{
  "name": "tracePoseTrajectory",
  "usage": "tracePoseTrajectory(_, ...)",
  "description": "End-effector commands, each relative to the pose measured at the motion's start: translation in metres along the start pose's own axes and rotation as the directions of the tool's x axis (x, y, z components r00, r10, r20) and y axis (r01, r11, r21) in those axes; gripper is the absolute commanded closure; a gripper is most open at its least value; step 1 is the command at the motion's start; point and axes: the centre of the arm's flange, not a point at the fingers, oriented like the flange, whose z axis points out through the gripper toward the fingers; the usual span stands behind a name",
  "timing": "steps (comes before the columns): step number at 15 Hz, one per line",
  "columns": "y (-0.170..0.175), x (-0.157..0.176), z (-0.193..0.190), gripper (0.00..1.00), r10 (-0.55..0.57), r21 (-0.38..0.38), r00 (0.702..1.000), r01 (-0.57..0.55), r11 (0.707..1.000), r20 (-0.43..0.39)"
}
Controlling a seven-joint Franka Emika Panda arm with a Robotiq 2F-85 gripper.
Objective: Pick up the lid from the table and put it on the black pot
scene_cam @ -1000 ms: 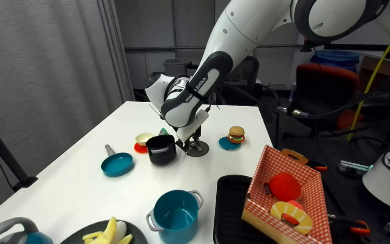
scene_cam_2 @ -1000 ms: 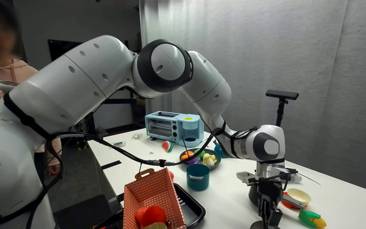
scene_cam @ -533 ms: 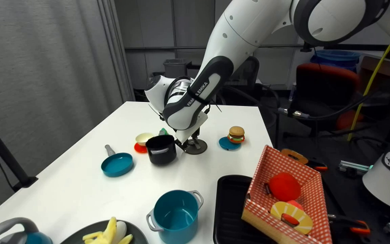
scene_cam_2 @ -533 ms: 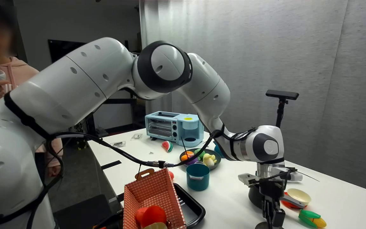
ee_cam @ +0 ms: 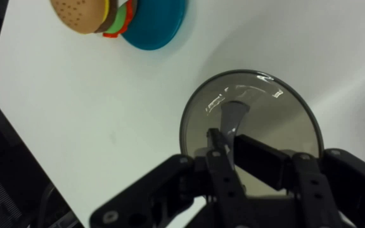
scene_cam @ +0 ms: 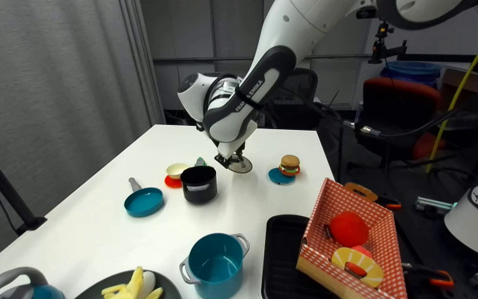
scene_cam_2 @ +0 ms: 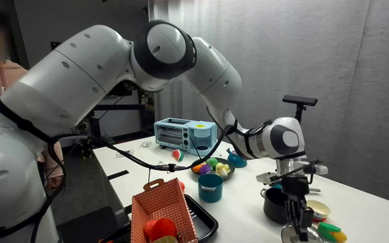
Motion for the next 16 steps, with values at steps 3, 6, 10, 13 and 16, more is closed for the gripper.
tracePoseTrajectory(3,0.096,-0.024,-0.093,0.96,-0.067,0.017,0.994,0.069,0.997,-0.086)
tracePoseTrajectory(6,0.107,-0.037,-0.134,0.96,-0.150,-0.008,0.981,0.150,0.989,-0.121)
tracePoseTrajectory(10,0.063,-0.049,-0.147,0.96,-0.320,-0.028,0.938,0.319,0.947,-0.134)
tracePoseTrajectory(13,0.022,-0.063,-0.141,0.96,-0.425,-0.033,0.897,0.424,0.905,-0.119)
tracePoseTrajectory(16,-0.008,-0.066,-0.130,0.96,-0.483,-0.054,0.869,0.480,0.876,-0.110)
